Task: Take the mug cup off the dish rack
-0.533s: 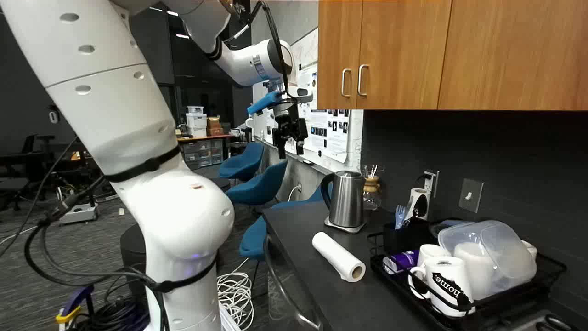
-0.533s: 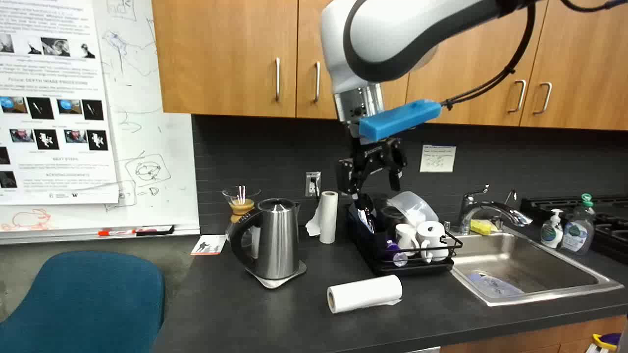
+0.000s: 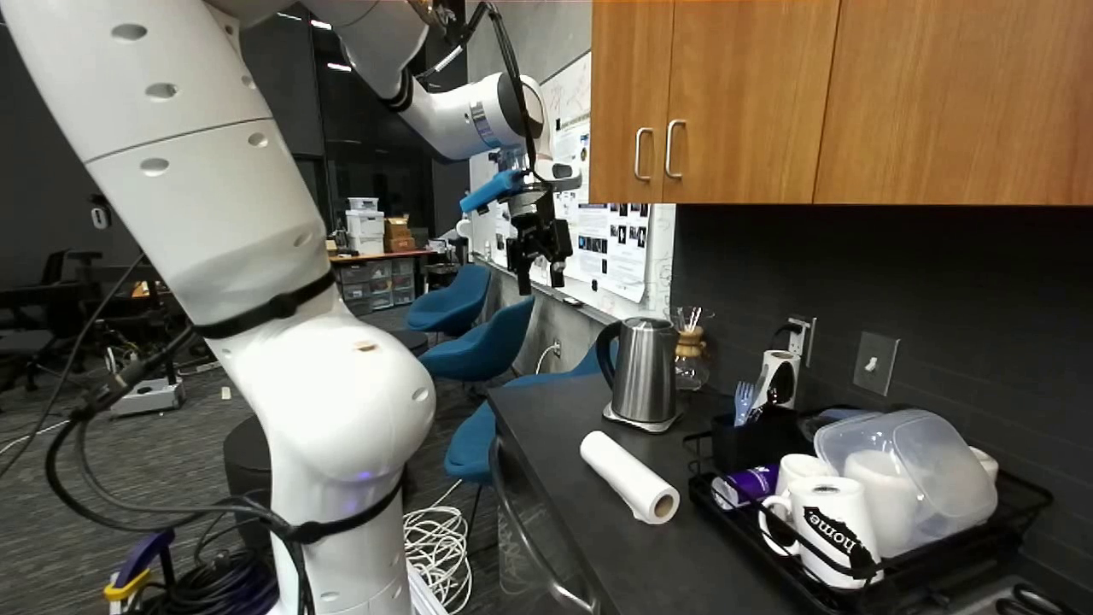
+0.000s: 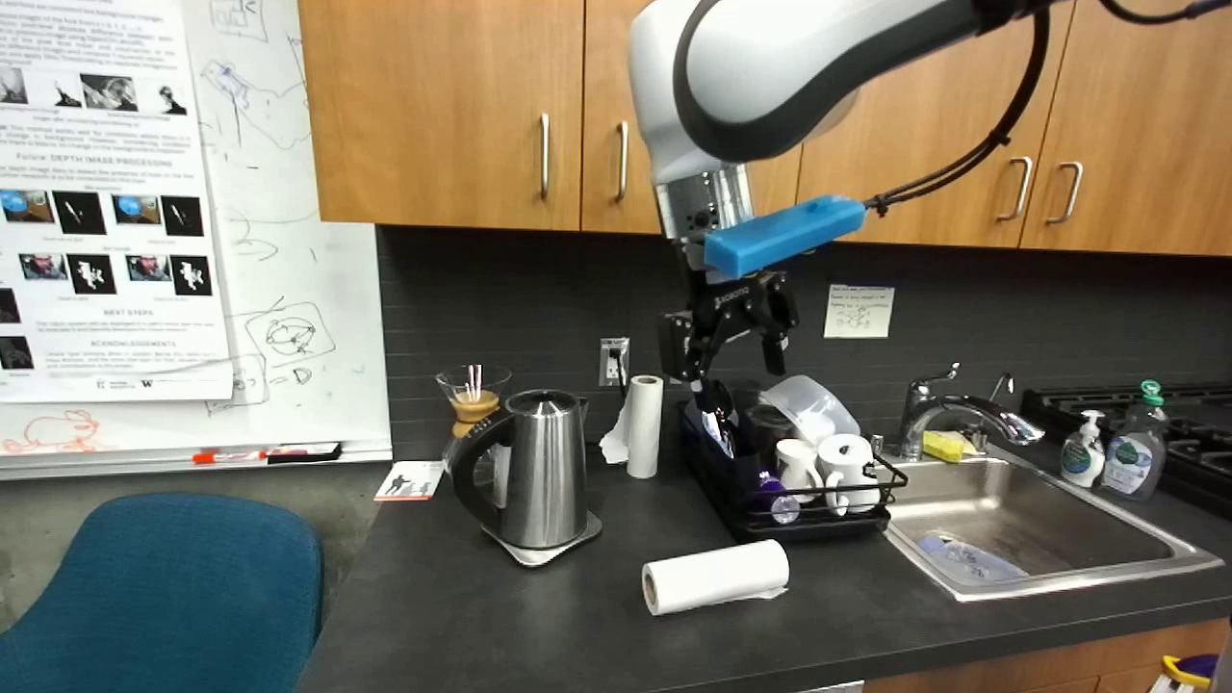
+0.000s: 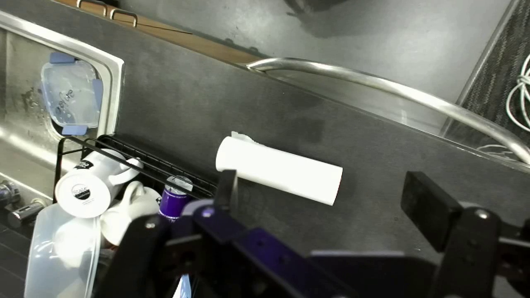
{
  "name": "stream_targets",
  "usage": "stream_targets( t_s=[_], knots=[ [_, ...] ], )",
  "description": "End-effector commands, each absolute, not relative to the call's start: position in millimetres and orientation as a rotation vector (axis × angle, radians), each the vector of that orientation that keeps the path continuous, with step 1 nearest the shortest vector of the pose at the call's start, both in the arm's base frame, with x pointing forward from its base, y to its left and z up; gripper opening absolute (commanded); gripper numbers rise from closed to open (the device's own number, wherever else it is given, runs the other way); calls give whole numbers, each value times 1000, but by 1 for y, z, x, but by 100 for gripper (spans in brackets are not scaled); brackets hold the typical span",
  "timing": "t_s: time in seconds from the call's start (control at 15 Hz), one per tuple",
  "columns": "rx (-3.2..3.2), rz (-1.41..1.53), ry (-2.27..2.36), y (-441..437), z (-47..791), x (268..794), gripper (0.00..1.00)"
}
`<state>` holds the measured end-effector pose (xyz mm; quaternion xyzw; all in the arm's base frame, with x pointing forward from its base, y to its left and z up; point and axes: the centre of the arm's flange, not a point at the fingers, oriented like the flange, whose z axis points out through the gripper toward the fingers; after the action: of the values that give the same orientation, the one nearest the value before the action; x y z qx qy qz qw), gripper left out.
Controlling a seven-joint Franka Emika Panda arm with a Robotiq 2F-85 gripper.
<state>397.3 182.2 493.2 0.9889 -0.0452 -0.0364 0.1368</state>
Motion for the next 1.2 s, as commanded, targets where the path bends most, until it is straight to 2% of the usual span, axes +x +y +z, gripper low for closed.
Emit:
stream_targets(
  t_s=[0.0,1.13],
  knots=[
    [2862,-105,-131,182,493,397,100],
    [2826,-94,-126,167,492,402,100]
  ],
)
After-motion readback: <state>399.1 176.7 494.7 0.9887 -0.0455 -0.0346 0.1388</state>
